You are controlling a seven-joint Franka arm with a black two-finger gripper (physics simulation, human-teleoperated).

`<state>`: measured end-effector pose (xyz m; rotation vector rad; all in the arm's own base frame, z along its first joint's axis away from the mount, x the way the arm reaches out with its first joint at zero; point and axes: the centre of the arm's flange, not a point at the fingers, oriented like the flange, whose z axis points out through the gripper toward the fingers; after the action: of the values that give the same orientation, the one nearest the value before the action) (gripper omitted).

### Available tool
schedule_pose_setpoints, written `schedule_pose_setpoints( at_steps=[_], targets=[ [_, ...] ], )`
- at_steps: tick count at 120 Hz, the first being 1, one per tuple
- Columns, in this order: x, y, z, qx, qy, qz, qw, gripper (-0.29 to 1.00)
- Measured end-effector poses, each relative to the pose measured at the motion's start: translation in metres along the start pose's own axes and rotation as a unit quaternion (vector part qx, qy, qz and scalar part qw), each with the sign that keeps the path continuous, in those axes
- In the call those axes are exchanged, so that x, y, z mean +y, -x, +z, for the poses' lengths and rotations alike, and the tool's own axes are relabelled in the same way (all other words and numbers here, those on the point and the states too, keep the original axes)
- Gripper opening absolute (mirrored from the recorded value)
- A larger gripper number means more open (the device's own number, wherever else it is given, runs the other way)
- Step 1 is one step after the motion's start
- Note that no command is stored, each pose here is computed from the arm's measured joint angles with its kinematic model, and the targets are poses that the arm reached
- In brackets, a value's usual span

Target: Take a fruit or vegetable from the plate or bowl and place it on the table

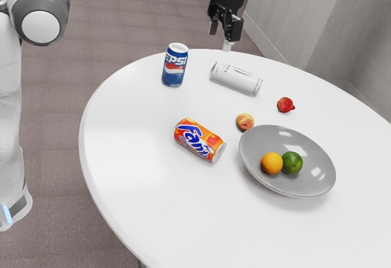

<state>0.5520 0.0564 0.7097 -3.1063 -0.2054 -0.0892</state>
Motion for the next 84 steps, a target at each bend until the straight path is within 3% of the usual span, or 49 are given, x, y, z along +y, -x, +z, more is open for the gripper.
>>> schedule_pose_setpoints(
  at_steps=[21, 33, 42, 57, 71, 84],
  targets=[
    [-0.002, 0.001, -0.002, 0.0, 0.001, -0.003, 1.0, 0.7],
    [-0.004, 0.021, -0.081, 0.077, 0.005, -0.004, 0.997, 0.7],
    [0.018, 0.027, -0.097, 0.093, 0.013, 0.019, 0.995, 0.7],
    [0.108, 0.003, -0.054, 0.056, 0.027, 0.1, 0.993, 0.7],
    [0.131, -0.05, 0.034, -0.001, 0.029, 0.11, 0.994, 0.7],
    [0.177, -0.065, 0.075, -0.01, 0.033, 0.141, 0.989, 0.7]
  ],
)
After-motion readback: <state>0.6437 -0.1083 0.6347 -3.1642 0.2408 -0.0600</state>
